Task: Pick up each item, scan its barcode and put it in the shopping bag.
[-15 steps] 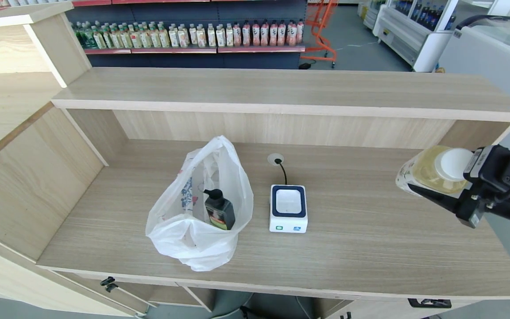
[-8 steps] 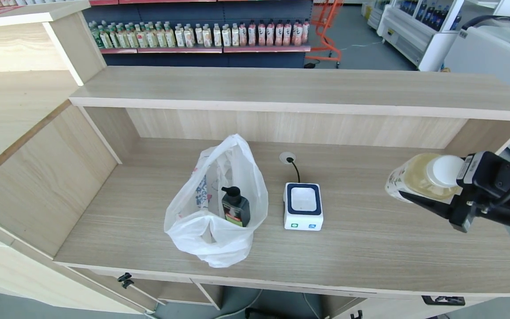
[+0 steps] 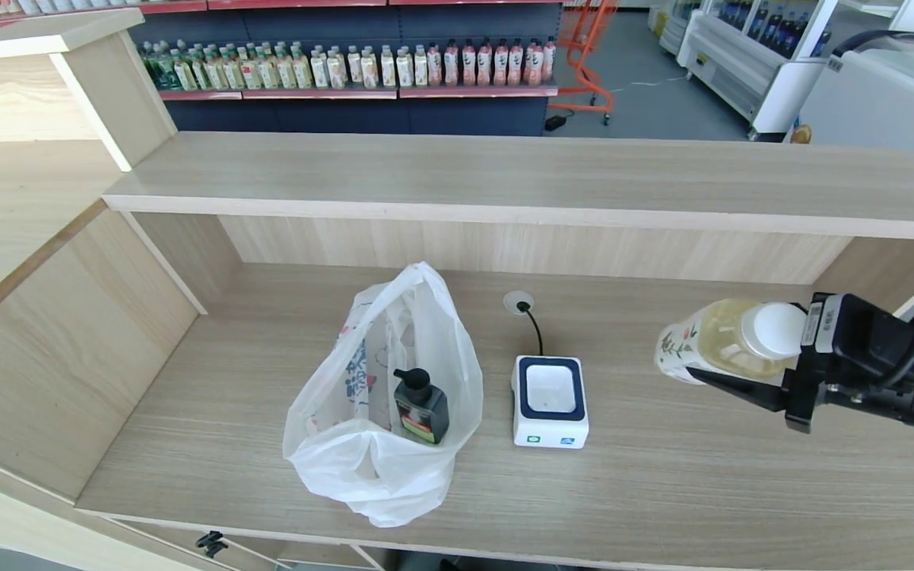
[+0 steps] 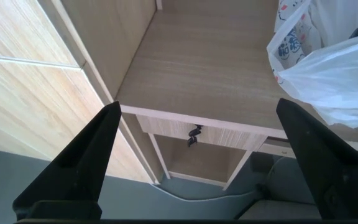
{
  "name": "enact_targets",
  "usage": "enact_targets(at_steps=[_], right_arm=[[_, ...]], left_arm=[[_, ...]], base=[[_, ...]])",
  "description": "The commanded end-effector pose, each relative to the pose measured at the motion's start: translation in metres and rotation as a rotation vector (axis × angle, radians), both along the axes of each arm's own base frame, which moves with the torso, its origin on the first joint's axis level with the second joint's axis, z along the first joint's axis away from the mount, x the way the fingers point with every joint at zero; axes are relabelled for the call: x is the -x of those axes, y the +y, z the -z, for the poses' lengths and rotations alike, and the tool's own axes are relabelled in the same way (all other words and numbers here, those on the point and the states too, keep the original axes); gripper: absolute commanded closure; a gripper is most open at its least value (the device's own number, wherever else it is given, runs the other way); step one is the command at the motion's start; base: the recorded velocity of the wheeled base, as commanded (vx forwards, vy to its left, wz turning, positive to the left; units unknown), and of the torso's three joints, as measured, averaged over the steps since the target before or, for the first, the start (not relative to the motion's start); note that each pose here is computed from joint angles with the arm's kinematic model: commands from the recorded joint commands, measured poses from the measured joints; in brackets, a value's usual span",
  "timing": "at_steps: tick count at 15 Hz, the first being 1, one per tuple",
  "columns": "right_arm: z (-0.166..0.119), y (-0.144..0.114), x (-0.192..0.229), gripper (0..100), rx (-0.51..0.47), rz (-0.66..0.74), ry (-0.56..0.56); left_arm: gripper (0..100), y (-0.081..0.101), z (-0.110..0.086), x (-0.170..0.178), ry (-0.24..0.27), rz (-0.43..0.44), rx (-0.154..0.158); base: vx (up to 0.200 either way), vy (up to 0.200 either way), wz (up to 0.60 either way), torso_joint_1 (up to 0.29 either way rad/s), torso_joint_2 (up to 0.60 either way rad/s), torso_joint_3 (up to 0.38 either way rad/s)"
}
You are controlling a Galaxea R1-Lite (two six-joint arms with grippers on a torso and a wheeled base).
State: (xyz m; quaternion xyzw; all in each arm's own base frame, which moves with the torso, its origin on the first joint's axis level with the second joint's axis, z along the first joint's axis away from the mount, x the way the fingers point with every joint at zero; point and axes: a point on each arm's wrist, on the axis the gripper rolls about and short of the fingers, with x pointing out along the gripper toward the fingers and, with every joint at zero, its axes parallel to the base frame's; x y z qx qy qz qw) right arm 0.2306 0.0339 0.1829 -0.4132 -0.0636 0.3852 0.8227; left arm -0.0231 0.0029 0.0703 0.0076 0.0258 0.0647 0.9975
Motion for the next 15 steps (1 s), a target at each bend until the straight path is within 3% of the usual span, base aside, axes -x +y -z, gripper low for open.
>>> enact_targets(at_steps=[1,6,10,15], right_arm=[[0.012,0.002,-0.011,100,0.0,-0.028,0.05],[0.037,0.008,-0.025,100,0.049,-0.183,0.059],[0.04,0.015,-0.037,100,0.042,-0.241,0.054],[0.035,0.033,-0.082,100,0.041,-0.284,0.0]], left_arm=[[0,0.0,0.0,0.0,0.0,-0.001,0.0],[0,0.0,0.0,0.0,0.0,-0.001,0.0],[0,0.0,0.0,0.0,0.001,-0.001,0.0],[0,0.0,0.0,0.0,0.0,-0.001,0.0]], base=[[0.0,0.0,0.0,0.0,0.0,0.0],[0.0,0.0,0.0,0.0,0.0,0.0],[0.0,0.0,0.0,0.0,0.0,0.0],[0.0,0.0,0.0,0.0,0.0,0.0]])
